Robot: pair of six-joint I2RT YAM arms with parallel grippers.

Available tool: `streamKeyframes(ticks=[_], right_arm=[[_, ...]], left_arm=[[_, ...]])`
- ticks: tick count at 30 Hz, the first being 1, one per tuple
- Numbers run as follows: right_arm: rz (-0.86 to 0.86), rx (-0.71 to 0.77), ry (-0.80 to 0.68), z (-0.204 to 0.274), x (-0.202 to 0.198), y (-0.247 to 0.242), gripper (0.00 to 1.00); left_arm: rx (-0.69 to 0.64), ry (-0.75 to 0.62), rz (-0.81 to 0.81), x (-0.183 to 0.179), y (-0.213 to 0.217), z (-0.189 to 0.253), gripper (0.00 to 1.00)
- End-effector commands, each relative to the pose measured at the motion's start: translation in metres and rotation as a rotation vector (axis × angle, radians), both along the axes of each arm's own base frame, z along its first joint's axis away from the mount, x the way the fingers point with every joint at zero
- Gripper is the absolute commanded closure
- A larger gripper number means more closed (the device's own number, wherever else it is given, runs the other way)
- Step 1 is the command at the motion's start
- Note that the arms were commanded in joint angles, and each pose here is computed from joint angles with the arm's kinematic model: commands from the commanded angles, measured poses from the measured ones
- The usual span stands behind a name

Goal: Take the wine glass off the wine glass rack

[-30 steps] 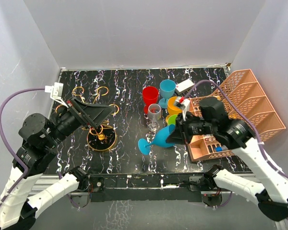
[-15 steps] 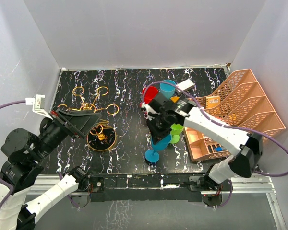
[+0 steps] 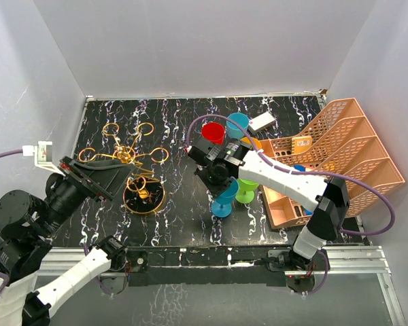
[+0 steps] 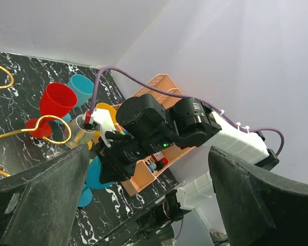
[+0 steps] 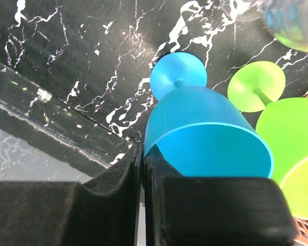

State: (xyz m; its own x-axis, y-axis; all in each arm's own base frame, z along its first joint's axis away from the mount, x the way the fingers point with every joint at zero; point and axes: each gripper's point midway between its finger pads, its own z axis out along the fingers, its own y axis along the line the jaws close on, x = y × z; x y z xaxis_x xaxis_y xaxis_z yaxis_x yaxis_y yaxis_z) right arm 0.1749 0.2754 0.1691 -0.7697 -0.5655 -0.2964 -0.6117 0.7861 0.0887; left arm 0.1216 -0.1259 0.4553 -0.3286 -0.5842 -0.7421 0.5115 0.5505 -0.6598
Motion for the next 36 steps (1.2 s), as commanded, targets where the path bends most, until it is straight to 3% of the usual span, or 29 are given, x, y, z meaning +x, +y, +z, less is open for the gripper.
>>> streamKeyframes(ticks=[1,6,8,13,16,18,24,30,36], right_arm=[[-0.045,0.033,-0.135,0.021,0.026,0.011,0.92],[-0.057,0.009,-0.192,0.016,0.039,0.01,0.9],[-0.059,0.01,-0.187,0.016,0.038,0.01,0.83],[-0.039,0.078,-0.21,0.033,0.04,0.02,0.45],[-0.048,0.132,-0.285,0.055,0.051,0.026,0.17],[-0.062,0.157,-0.36,0.068,0.063,0.027,0.03],[-0.045,0.288,-0.562,0.109,0.081,0.029,0.01],[-0.258,0.347,-0.83,0.17,0.101,-0.017,0.01],[-0.34,0.407,-0.918,0.227,0.087,-0.057,0.01]], left_arm=[[-0.003,-0.032,0.027,-0.005,0.01,0.01,0.03],[-0.006,-0.034,0.034,-0.006,0.012,0.012,0.03],[-0.007,-0.033,0.034,-0.006,0.013,0.013,0.03],[-0.008,-0.033,0.035,-0.006,0.012,0.015,0.03],[-0.007,-0.022,0.027,-0.002,0.008,0.012,0.03],[-0.004,-0.013,0.018,0.001,0.003,0.01,0.03],[0.004,0.01,0.011,0.006,-0.002,0.006,0.03],[0.021,0.036,0.059,0.013,0.003,0.0,0.03],[0.109,0.025,0.19,0.019,0.03,0.009,0.03]])
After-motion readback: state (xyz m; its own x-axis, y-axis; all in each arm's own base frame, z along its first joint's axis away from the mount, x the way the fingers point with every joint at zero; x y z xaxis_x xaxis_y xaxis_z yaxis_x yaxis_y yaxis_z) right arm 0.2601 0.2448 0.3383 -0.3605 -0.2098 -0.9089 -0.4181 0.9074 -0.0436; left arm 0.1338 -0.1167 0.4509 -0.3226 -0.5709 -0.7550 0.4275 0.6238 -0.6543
